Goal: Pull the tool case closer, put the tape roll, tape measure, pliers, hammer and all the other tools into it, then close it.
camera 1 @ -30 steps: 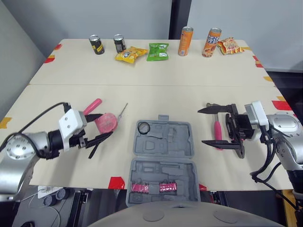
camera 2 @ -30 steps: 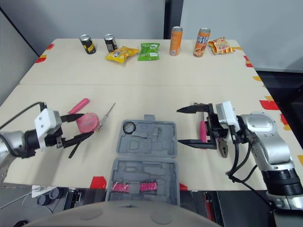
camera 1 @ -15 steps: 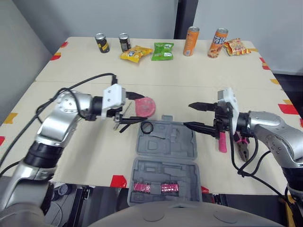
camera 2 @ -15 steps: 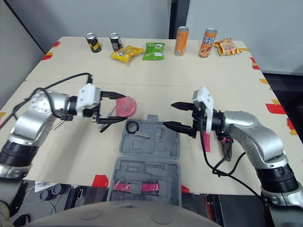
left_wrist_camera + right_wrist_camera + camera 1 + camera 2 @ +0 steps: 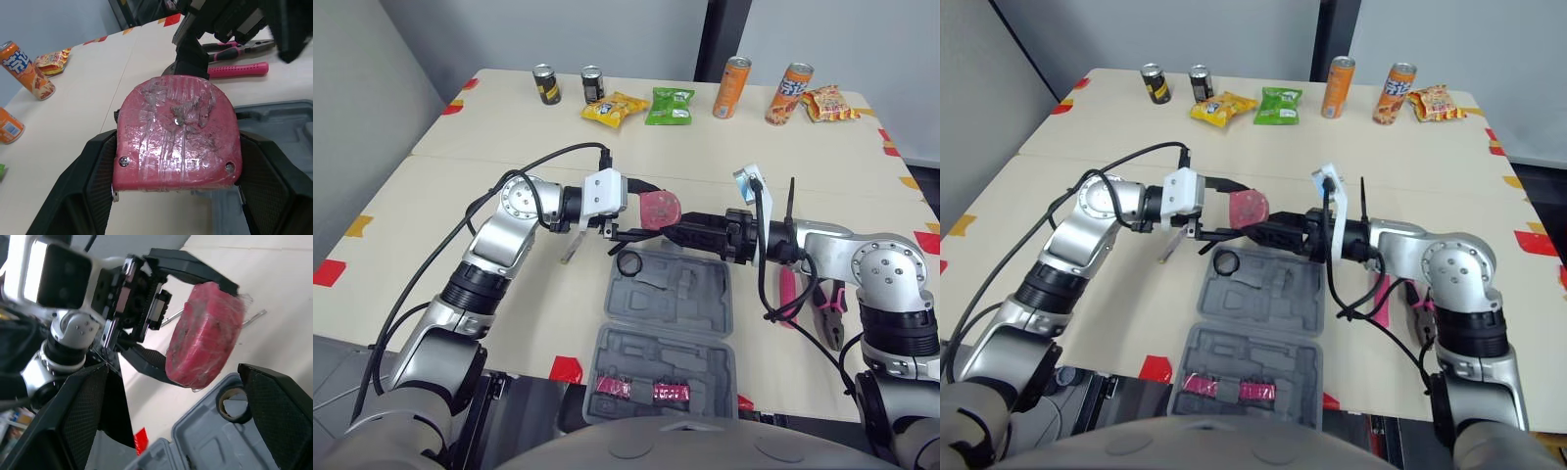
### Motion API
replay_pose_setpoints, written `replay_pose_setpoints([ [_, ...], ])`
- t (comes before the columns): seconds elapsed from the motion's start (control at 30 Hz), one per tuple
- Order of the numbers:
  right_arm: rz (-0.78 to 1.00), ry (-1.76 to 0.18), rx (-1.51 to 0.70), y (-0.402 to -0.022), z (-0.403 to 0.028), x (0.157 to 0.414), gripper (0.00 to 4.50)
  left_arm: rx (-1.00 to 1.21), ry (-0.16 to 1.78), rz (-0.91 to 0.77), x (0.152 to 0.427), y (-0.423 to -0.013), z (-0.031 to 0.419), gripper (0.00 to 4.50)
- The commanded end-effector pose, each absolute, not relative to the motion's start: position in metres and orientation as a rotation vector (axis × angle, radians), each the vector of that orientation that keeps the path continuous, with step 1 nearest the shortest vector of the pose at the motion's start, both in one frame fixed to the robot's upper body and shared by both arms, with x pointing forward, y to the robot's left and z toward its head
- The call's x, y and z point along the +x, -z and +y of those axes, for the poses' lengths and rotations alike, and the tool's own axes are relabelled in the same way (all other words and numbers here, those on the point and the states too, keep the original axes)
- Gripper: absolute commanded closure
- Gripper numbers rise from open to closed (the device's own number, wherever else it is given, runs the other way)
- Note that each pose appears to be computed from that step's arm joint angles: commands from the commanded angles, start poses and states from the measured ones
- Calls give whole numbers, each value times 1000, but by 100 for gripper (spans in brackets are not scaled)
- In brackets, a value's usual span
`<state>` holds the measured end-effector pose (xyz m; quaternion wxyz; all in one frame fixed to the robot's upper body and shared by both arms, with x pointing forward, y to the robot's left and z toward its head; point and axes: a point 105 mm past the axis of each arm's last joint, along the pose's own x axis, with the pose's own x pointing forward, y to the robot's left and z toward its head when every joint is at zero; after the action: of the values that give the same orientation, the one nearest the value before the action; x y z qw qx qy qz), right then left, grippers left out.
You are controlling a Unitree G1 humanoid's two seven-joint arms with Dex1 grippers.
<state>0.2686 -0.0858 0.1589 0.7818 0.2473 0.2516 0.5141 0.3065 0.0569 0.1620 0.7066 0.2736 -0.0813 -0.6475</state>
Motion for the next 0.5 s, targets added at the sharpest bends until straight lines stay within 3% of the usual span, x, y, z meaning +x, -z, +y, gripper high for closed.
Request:
replay_pose_setpoints([
  [0.03,511,-1102,577,-172,-84,273,53,617,1456,-236,305,-172,50,148],
  [0.37,537,-1079,607,-172,-81,274,379,599,1466,-236,303,-168,48,148],
  [0.5,543,-1074,606,-171,-83,274,386,578,1463,-234,302,-167,49,148],
])
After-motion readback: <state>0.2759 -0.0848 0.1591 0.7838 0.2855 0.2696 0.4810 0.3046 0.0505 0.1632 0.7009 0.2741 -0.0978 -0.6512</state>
